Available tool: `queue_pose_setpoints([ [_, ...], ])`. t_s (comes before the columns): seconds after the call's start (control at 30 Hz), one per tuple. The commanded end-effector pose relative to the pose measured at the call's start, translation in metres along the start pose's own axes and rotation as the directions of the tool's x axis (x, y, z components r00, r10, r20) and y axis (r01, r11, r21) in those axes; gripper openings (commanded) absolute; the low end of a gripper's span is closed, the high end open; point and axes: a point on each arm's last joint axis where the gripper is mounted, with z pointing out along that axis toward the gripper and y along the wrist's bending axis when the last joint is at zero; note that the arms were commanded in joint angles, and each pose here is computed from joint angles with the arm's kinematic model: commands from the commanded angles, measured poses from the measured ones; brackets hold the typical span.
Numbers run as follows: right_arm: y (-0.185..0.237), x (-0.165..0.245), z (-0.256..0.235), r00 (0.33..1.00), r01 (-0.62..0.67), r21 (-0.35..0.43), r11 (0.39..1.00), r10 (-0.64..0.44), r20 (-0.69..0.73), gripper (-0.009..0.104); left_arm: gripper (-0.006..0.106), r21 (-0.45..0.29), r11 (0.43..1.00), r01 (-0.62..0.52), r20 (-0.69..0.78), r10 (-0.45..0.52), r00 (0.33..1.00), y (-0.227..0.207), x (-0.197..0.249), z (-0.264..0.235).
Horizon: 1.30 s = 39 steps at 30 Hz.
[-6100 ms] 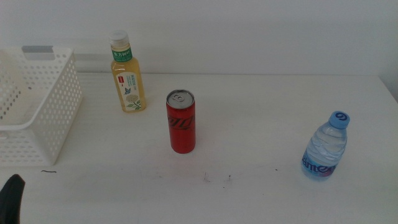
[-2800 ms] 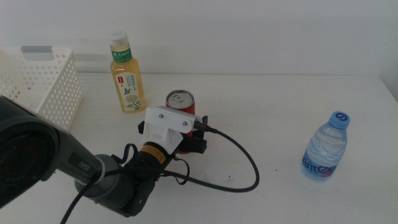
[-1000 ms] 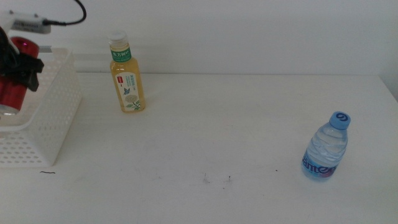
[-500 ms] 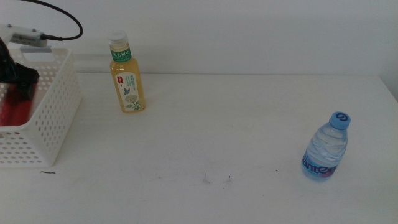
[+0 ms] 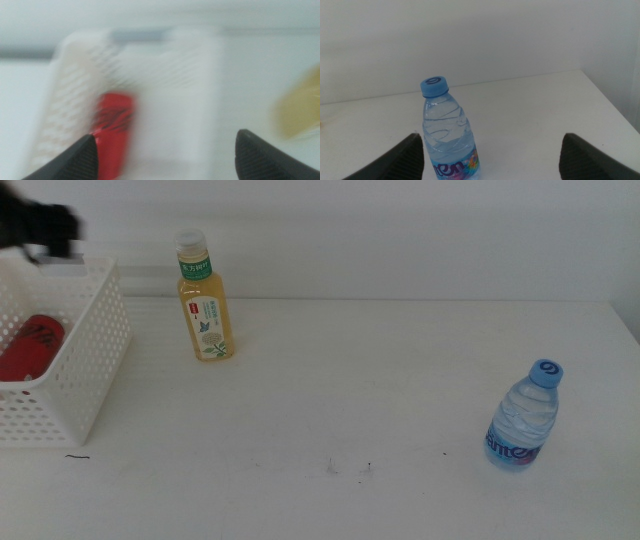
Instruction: Use arms to grab the bottles and put them into the dustbin to the left of the table.
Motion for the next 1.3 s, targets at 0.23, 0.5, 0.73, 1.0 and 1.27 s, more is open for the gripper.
queue_pose_setpoints([
  [0.23,-0.001,0.001,0.000,1.000,0.013,0.011,1.000,-0.013,0.006,0.090,0.094,0.301,0.950,-0.085,0.328,-0.019,0.945,-0.096,0.114,-0.007],
  [0.5,-0.001,0.001,0.000,1.000,0.013,0.011,1.000,-0.013,0.006,0.090,0.094,0.429,0.898,-0.097,0.152,0.034,0.988,-0.118,0.157,0.040],
  [0.73,-0.001,0.001,0.000,1.000,0.013,0.011,1.000,-0.013,0.006,0.090,0.094,0.471,0.881,-0.028,0.163,-0.056,0.985,-0.122,0.154,0.041],
  [1.0,-0.001,0.001,0.000,1.000,0.013,0.011,1.000,-0.013,0.006,0.090,0.094,0.502,0.865,-0.030,0.191,-0.076,0.979,-0.123,0.150,0.035],
  [1.27,-0.001,0.001,0.000,1.000,0.013,0.011,1.000,-0.013,0.006,0.090,0.094,0.514,0.853,0.085,0.181,-0.205,0.962,-0.121,0.145,0.034],
])
